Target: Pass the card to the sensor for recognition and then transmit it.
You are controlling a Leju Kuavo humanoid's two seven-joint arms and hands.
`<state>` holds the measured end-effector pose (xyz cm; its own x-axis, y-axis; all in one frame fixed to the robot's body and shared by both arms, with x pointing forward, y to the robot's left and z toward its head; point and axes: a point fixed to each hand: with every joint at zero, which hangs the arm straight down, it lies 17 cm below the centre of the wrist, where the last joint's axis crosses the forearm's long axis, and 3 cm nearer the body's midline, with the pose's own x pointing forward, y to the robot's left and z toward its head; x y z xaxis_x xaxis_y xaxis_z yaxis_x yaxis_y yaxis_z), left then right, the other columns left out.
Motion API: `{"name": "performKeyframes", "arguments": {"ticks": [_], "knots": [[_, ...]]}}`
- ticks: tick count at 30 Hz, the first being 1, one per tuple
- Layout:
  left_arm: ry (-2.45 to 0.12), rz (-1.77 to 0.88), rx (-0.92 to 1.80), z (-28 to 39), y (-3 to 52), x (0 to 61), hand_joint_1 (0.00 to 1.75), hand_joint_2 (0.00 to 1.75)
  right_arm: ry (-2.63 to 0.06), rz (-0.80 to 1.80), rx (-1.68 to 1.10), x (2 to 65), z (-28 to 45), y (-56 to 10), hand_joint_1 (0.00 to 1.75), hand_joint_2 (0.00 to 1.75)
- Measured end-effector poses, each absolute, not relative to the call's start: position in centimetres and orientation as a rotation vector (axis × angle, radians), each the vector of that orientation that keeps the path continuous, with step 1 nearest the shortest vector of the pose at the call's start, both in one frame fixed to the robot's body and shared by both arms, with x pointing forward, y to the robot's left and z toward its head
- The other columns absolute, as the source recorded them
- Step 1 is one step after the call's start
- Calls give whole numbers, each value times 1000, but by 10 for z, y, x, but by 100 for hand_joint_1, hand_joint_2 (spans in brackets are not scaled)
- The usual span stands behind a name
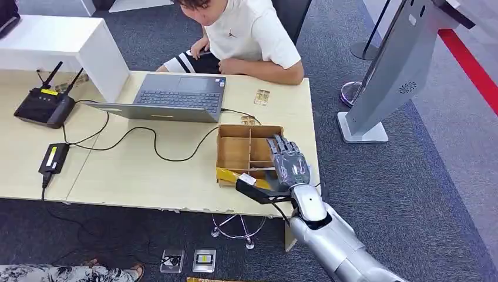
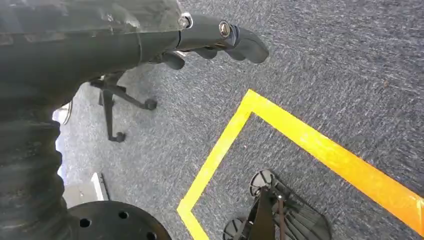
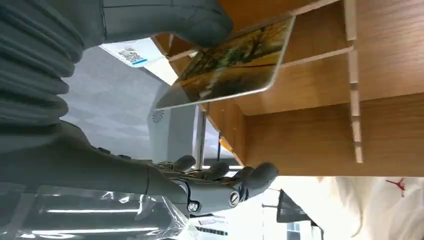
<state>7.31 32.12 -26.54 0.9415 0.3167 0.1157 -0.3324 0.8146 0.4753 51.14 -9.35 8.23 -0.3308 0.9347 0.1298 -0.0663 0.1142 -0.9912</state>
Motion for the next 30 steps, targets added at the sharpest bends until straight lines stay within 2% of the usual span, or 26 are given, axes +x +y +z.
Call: {"name": "performKeyframes", "arguments": {"ticks": [1,2,4,8,9,14,19,22,23,24,26,30], "knots": [[-32,346,513,-265,322,73,0,175,-1471,1375,-902,511,82,-95,131,175],[-32,347,513,-265,322,73,0,175,-1468,1372,-902,511,80,-96,154,175],[-33,349,512,-265,322,73,0,175,-1463,1368,-903,511,79,-99,159,175],[-36,351,505,-266,323,74,0,175,-1452,1363,-907,511,76,-104,154,175],[-38,351,503,-266,323,74,0,175,-1451,1359,-908,512,77,-106,157,175],[-44,350,500,-267,323,75,0,175,-1451,1351,-913,512,78,-109,152,175],[-44,352,500,-267,324,75,0,175,-1448,1348,-920,511,77,-111,154,175],[-44,352,500,-267,324,75,0,175,-1446,1347,-922,511,77,-112,148,175],[-44,351,500,-267,324,75,0,175,-1446,1346,-923,510,77,-112,131,175],[-45,351,500,-267,325,75,0,175,-1446,1345,-923,510,76,-113,105,175],[-48,351,497,-267,325,75,0,175,-1445,1345,-925,510,76,-113,0,175],[-54,353,494,-267,326,76,0,175,-1442,1341,-930,508,75,-115,0,175]]}}
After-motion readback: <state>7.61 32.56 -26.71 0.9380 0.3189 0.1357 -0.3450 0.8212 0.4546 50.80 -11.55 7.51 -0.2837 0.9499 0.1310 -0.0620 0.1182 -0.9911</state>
